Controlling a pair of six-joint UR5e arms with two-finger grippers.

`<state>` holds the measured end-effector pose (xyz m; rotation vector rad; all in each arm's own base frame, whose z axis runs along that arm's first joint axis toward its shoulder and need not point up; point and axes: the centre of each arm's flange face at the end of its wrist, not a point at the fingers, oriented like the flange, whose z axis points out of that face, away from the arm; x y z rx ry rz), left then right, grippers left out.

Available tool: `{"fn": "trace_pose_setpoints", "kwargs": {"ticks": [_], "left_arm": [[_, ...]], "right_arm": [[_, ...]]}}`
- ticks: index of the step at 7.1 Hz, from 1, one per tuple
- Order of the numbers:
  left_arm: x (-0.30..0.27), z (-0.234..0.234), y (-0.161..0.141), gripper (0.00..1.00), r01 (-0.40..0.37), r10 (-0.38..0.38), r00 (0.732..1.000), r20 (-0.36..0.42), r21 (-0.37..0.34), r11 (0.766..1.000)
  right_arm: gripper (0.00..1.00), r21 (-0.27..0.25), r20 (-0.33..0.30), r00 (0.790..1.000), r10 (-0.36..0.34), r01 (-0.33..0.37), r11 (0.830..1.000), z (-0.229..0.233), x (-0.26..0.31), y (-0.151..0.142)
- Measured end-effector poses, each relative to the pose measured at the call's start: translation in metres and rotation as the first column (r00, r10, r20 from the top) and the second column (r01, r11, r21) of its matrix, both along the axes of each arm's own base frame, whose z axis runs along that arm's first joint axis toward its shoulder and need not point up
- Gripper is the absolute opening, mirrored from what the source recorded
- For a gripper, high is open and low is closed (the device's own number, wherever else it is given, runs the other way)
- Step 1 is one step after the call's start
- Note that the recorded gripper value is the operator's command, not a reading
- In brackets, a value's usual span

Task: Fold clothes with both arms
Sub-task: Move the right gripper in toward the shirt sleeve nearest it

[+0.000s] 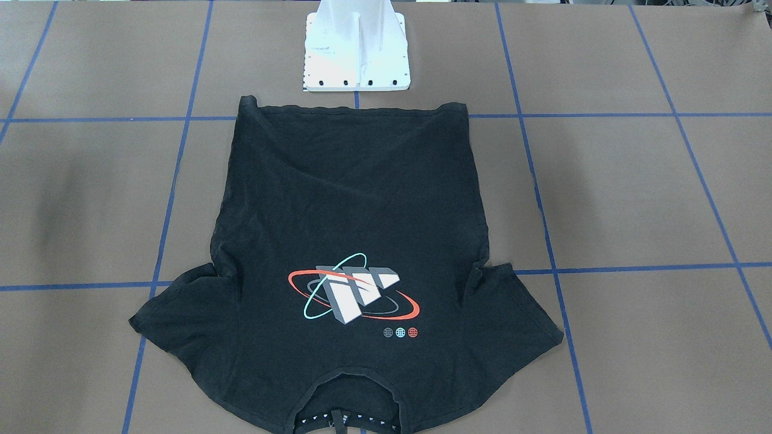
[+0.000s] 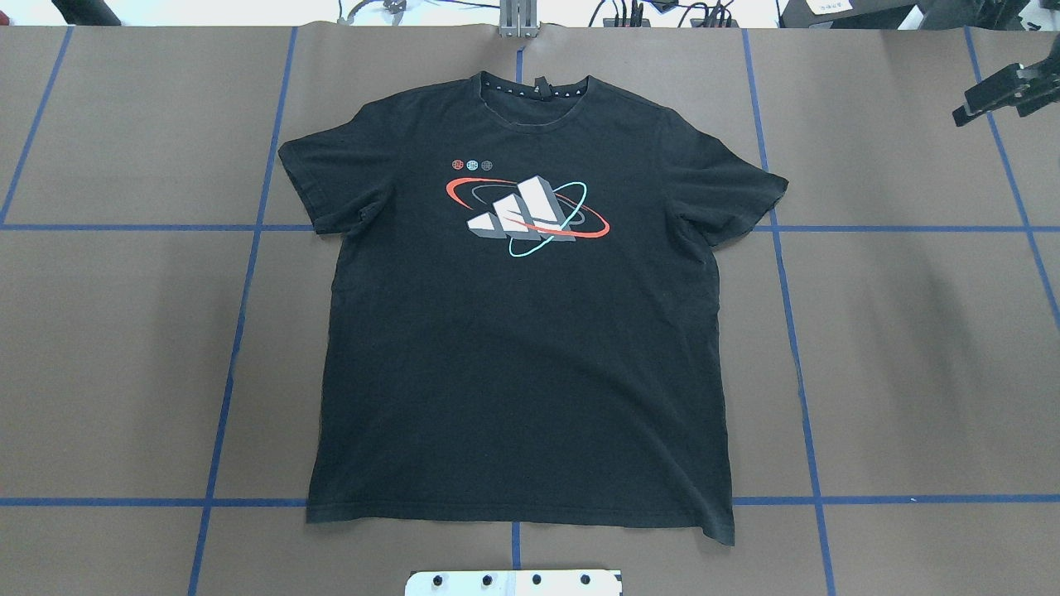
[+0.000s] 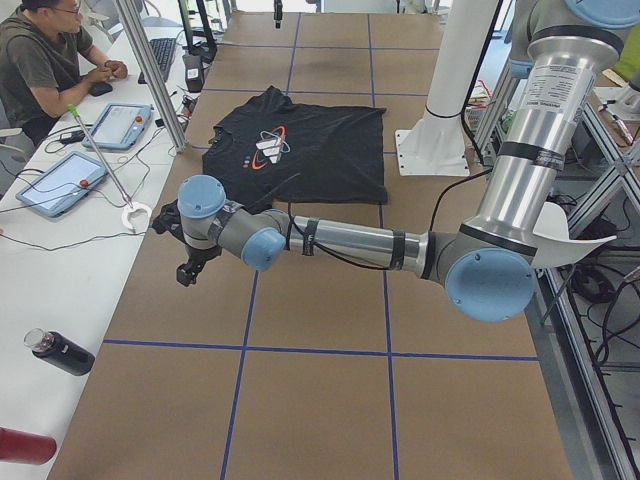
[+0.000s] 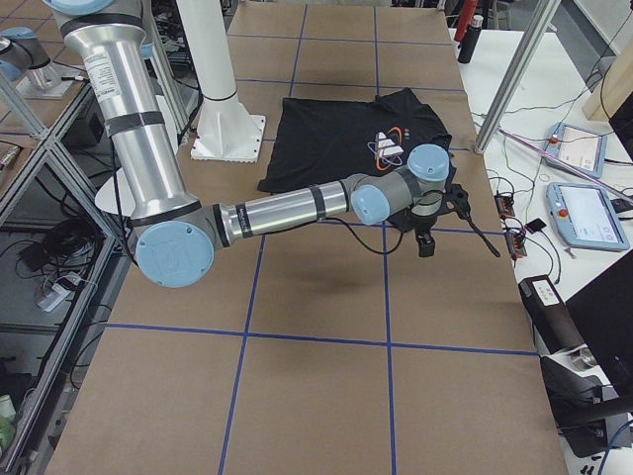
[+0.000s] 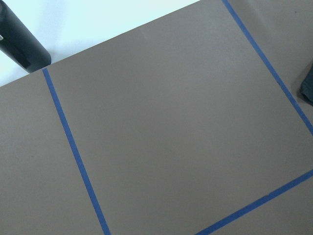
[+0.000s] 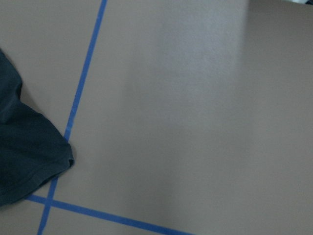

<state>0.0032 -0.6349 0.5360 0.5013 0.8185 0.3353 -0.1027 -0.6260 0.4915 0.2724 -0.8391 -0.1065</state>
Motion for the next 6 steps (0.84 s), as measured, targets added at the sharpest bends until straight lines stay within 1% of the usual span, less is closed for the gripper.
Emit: {"fn": "trace_pose_setpoints", "kwargs": {"ticks": [1,2,3,4,5,6], "left_arm": [[0.004,0.003,-0.005,1.0,0.028,-0.028,0.999,-0.021,-0.008,1.0],[0.011,0.003,-0.006,1.0,0.075,-0.077,0.995,-0.061,-0.032,0.997],[0.027,0.005,-0.006,1.0,0.121,-0.128,0.985,-0.116,-0.067,0.99],[0.05,0.008,-0.004,1.0,0.152,-0.17,0.97,-0.176,-0.112,0.982],[0.074,0.008,-0.002,1.0,0.173,-0.204,0.952,-0.227,-0.151,0.973],[0.098,0.002,-0.003,1.0,0.193,-0.234,0.939,-0.253,-0.177,0.965]], "right_arm": [[1.0,0.03,0.027,1.0,0.012,-0.013,0.999,0.007,-0.036,-0.011],[1.0,0.06,0.051,0.999,0.011,-0.014,0.998,0.011,-0.065,-0.022],[0.99,0.08,0.066,0.998,-0.002,-0.003,0.997,0.008,-0.089,-0.028],[0.99,0.081,0.08,0.997,-0.001,-0.006,0.997,0.001,-0.108,-0.029],[0.98,0.074,0.098,0.995,0.024,-0.031,0.997,-0.008,-0.127,-0.028],[0.97,0.077,0.11,0.993,0.048,-0.056,0.995,-0.013,-0.148,-0.023]]}}
